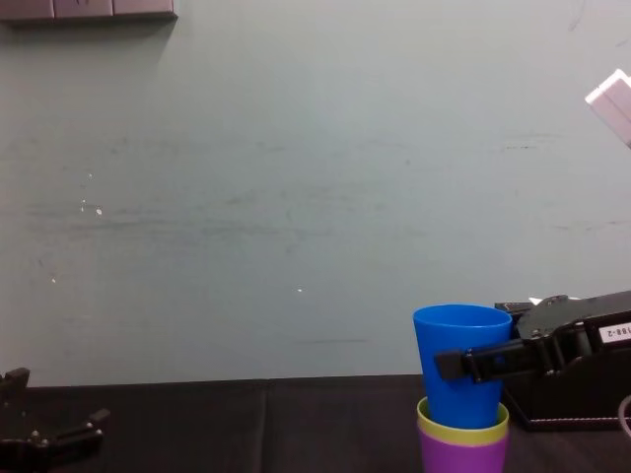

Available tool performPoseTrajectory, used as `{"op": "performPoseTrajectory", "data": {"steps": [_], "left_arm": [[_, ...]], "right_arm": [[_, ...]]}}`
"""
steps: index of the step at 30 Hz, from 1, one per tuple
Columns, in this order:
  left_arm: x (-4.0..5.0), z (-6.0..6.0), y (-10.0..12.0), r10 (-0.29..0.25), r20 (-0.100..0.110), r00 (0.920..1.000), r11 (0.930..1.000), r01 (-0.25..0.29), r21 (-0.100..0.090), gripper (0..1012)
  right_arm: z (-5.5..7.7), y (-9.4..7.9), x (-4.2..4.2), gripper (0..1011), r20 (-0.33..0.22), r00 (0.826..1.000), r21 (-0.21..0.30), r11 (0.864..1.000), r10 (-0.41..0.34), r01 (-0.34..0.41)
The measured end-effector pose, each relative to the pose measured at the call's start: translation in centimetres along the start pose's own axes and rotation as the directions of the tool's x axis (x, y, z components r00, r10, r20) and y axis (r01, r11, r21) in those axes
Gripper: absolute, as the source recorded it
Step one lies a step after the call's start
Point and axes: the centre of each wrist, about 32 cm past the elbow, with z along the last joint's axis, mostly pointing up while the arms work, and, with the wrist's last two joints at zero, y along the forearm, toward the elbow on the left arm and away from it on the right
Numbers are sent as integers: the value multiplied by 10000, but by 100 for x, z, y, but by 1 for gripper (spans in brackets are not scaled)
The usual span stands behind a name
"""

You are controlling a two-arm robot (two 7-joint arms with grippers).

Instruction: Stack the three plastic cups sequentially using one hand.

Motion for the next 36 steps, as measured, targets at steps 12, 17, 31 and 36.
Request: {"op": "performPoseTrajectory", "data": {"steps": [12, 17, 31, 36], "left_arm": [[0, 0, 0, 0, 0, 10000, 10000, 0, 0, 1011], [0, 0, 0, 1, 1, 10000, 10000, -1, -1, 1011], [0, 0, 0, 0, 1, 10000, 10000, 0, 0, 1011], [0, 0, 0, 0, 1, 10000, 10000, 0, -1, 1011]], "right_arm": [[2, -2, 0, 998, 0, 10000, 9, 10000, -5, 5], [3, -2, 0, 1004, 0, 10000, 12, 10000, -3, 3], [3, -2, 0, 1004, 1, 10000, 12, 10000, -2, 2], [4, -2, 0, 1004, 0, 10000, 11, 10000, -9, 9]]}}
